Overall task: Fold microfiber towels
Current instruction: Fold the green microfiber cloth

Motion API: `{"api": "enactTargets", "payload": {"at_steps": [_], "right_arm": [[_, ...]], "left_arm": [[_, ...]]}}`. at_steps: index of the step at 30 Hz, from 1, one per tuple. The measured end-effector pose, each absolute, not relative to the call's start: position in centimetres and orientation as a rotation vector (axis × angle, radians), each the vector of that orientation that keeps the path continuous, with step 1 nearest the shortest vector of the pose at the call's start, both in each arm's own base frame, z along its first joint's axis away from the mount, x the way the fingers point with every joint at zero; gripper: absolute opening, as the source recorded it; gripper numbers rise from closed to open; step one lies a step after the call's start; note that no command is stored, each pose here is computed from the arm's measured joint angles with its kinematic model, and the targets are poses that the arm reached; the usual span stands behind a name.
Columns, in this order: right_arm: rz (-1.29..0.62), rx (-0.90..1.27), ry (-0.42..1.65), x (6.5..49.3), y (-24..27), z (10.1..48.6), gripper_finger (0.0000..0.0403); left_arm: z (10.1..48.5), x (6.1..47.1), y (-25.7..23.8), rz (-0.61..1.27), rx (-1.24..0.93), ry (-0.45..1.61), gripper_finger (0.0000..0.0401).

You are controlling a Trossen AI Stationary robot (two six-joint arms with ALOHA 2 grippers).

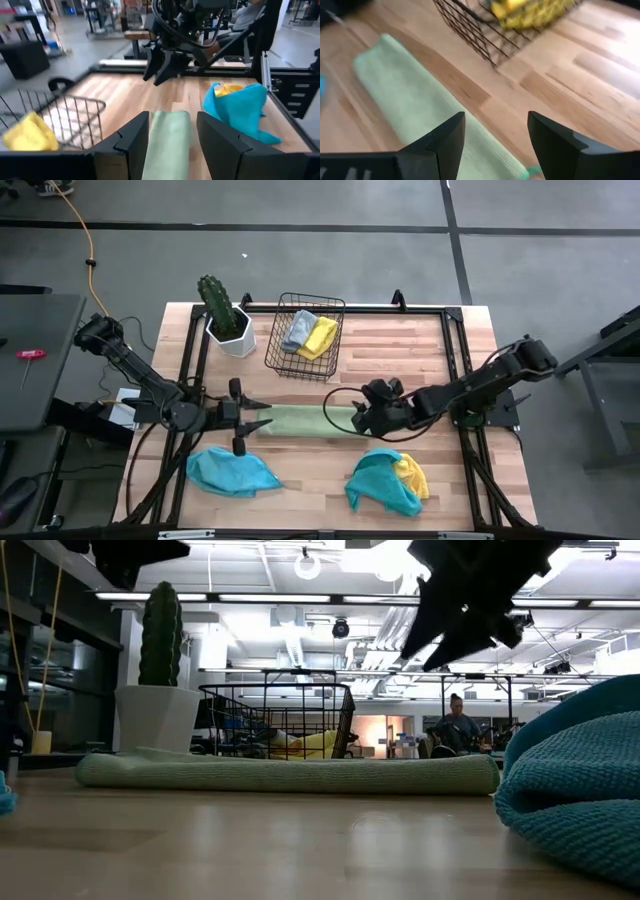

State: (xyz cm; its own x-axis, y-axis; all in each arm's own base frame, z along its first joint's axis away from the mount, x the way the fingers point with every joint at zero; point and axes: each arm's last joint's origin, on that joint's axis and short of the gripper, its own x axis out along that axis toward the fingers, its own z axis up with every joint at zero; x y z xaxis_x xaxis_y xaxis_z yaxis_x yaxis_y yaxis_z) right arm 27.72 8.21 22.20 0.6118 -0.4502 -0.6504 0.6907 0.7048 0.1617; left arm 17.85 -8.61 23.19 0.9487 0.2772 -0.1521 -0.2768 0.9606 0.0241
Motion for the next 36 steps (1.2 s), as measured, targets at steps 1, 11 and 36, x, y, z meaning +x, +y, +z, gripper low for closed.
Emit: {"api": "enactTargets", "payload": {"at_steps": [1, 11, 36], "right_arm": [[-0.694, 0.431, 0.633, 27.6, 8.1, 22.0, 0.0208], [-0.694, 0.459, 0.64, 27.6, 8.1, 22.0, 0.0208], [-0.726, 0.56, 0.768, 26.6, 8.1, 21.3, 0.0208]], "left_arm": [[23.0, 17.8, -8.6, 0.276, -0.02, 0.17, 0.0156], [18.2, 16.1, -4.6, 0.539, -0.46, 0.617, 0.0156], [14.0, 15.7, -3.6, 0.749, -0.642, 1.041, 0.0059]]}}
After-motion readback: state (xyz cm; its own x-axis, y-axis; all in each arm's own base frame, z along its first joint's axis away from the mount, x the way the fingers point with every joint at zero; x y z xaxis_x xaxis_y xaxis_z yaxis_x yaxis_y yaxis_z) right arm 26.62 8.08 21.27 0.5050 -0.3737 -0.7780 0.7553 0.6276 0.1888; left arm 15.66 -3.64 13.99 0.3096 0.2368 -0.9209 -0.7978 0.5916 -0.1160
